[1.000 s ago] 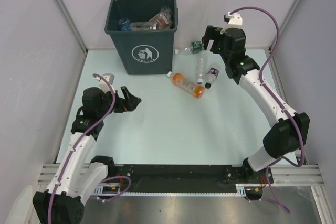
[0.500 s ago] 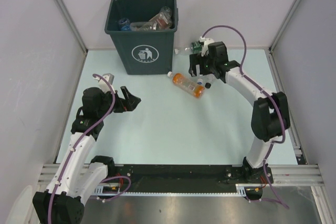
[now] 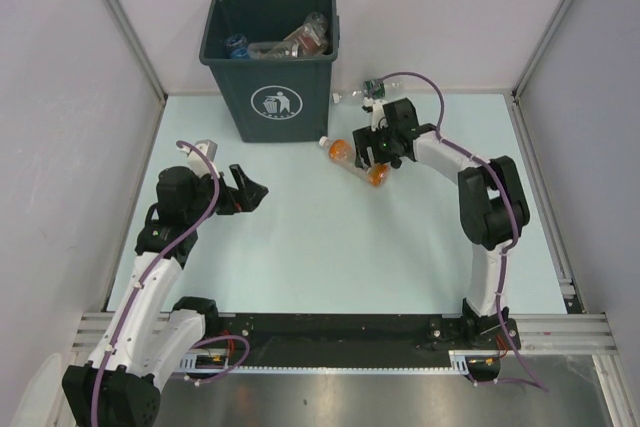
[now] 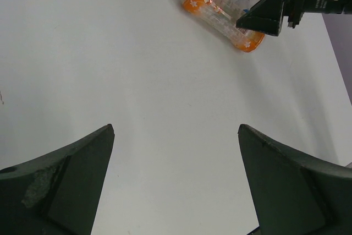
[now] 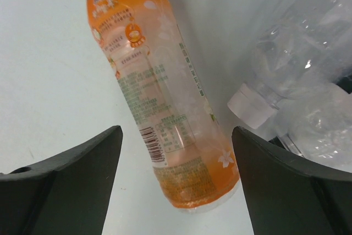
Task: Put the plastic bottles in the bin
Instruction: Pick up the plastic bottle at the center of the board.
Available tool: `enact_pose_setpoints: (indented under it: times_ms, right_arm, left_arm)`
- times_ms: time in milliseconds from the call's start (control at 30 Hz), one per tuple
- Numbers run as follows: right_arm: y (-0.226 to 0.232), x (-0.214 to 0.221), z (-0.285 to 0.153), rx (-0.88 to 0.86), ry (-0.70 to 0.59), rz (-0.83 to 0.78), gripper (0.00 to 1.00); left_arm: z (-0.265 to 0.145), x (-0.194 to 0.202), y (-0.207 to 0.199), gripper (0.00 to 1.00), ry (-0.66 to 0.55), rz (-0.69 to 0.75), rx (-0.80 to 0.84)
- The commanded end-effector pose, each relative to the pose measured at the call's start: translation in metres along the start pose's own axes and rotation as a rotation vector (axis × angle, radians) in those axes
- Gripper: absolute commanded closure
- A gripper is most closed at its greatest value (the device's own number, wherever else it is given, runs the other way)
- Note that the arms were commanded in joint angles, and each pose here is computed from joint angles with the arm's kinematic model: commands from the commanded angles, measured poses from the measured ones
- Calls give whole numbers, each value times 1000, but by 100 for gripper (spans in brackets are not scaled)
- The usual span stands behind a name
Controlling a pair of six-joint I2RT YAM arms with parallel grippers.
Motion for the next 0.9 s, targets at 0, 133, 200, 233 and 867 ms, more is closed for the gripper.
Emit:
enact_pose_setpoints:
  times_ms: [0, 133, 200, 233, 867]
  right_arm:
    - [5, 10, 13, -19, 33, -33, 16]
    - [9, 20, 20, -19, 70, -65, 19]
    - [12, 24, 22, -22, 88, -83, 22]
    - [14, 24, 22, -24, 91, -92, 26]
    - [45, 26, 14, -63, 100, -98, 70]
  left_arm:
    - [0, -1, 0, 0, -5, 25, 3]
    - [0, -2, 0, 0, -7, 24, 2]
    - [0, -2, 0, 0, -4, 23, 4]
    - [0, -1, -1, 0, -2, 24, 8]
    - [2, -1, 2, 0, 10, 13, -12]
Point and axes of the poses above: each gripper's point midway between its finger pads, its own z axis out along the fingers, its own y axis along the line the jaws close on, x = y × z, the point moved 4 cm from there along -z, back along the fingers, and after that the axes turned 7 degrees about -z, right-handed, at the moved point
